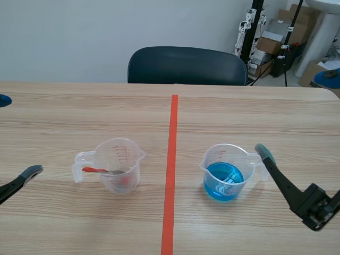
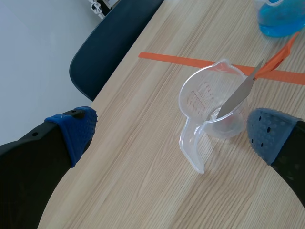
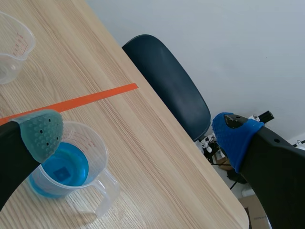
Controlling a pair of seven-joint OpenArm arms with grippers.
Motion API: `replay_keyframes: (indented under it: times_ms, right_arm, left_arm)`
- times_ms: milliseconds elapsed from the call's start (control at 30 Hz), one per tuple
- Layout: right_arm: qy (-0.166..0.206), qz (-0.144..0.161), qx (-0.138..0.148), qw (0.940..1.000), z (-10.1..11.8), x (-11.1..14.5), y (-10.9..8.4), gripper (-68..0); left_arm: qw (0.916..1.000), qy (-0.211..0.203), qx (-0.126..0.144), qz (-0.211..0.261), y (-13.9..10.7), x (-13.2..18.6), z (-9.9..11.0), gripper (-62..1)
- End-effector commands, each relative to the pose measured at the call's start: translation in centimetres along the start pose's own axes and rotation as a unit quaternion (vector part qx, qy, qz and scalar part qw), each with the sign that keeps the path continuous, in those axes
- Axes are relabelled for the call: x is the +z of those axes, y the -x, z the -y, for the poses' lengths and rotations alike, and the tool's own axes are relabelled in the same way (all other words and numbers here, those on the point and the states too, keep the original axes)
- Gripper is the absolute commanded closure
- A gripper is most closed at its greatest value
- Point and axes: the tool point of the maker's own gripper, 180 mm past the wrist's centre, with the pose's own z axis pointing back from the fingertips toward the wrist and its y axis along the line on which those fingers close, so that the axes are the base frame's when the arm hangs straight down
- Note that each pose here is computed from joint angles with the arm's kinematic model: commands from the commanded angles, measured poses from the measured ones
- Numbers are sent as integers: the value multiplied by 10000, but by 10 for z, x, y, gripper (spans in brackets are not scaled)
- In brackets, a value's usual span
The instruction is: Do the redox reaction experiment. lift the metal plate out of the left beaker
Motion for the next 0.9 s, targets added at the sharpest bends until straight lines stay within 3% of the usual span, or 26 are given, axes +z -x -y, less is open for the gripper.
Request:
replay_keyframes:
  times_ms: [0, 733, 867]
  right_arm:
    - [62, 198, 37, 9998, 5, -3, -9, -679]
    - [81, 195, -15, 9998, 6, -3, -9, -679]
    - [-150, 263, 116, 9995, 2, -3, -11, -679]
  left_arm:
    - [9999, -50, 54, 134, -6, -1, -1, -623]
    - [9999, -49, 55, 134, -6, -1, -1, -623]
    - [9999, -49, 55, 132, -6, -1, -1, -623]
